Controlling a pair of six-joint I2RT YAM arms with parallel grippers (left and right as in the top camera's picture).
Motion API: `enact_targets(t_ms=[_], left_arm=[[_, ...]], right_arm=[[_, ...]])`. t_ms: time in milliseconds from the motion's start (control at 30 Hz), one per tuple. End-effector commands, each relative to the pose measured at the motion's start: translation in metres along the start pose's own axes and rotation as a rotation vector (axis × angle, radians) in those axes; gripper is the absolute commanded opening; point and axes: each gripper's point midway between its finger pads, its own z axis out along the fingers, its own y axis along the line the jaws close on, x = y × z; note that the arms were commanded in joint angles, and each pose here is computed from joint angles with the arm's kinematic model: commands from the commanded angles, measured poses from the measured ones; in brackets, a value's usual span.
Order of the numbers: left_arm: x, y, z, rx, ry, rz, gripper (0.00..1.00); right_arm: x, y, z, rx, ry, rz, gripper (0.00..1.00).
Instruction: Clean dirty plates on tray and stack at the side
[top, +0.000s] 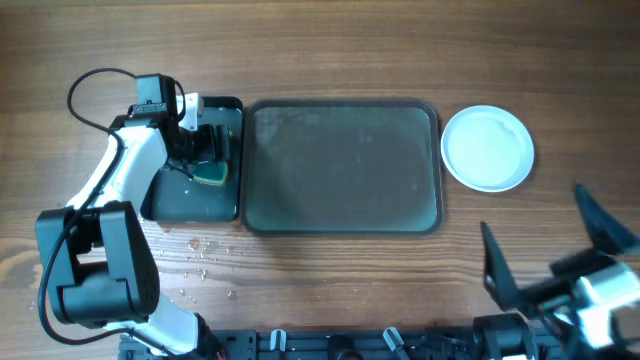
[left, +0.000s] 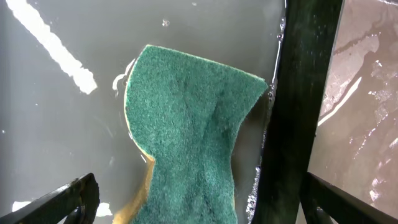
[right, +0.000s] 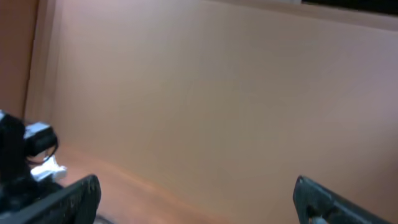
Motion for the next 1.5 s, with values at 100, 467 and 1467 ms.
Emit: enact_targets(t_ms=[100, 467, 1467], left_arm=[[0.002, 0.001, 0.003, -0.002, 0.007, 0.004, 1.00], [0.002, 0.001, 0.003, -0.002, 0.007, 0.004, 1.00], [0.002, 0.001, 0.003, -0.002, 0.007, 0.004, 1.00]], right_arm=[[0.037, 0.003, 0.005, 0.039, -0.169, 0.024, 1.00], [0.076, -0.007, 0.011, 0.142, -0.301, -0.002, 1.00], [0.266, 0.002, 0.014, 0.221, 0.282, 0.313, 1.00]])
